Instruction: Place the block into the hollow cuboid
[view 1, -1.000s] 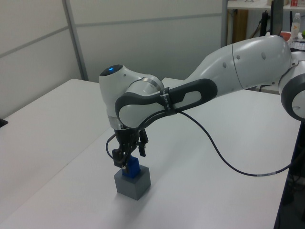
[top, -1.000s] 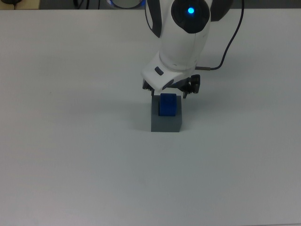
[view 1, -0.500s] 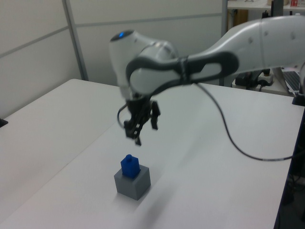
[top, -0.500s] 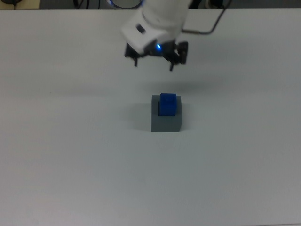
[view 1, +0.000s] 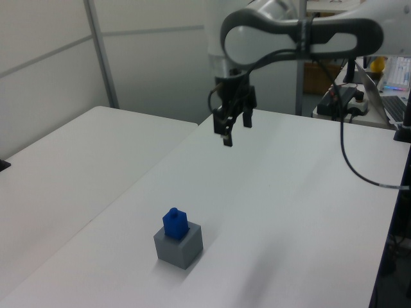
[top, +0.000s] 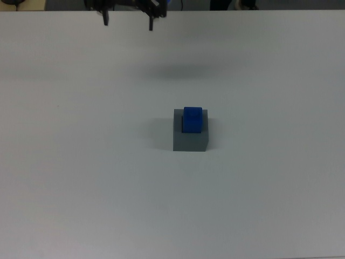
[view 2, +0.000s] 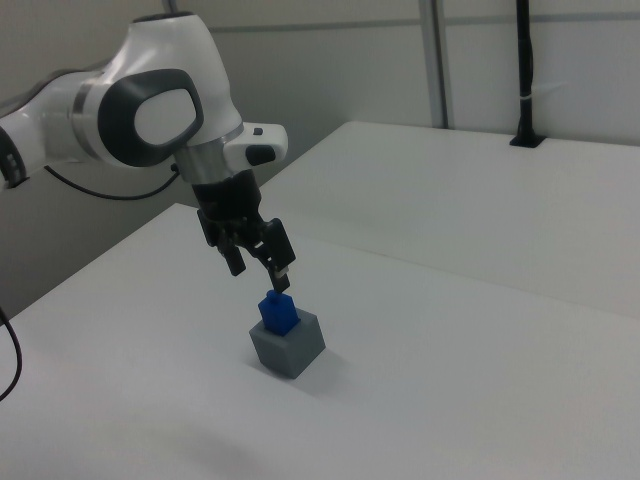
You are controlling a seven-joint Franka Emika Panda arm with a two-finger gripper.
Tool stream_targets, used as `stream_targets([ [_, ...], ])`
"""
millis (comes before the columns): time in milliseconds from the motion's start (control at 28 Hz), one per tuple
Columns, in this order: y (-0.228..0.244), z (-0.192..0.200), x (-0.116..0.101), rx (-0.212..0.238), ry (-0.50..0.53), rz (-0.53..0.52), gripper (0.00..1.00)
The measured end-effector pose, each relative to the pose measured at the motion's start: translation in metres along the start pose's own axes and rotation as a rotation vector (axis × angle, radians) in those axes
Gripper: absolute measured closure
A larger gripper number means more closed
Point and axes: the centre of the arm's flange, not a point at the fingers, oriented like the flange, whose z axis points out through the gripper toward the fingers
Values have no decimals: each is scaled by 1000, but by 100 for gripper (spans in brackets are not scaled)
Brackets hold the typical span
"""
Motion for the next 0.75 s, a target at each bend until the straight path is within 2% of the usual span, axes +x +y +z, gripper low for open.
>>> stream_targets([
  [750,18,-2,-3,12,-2,29,0],
])
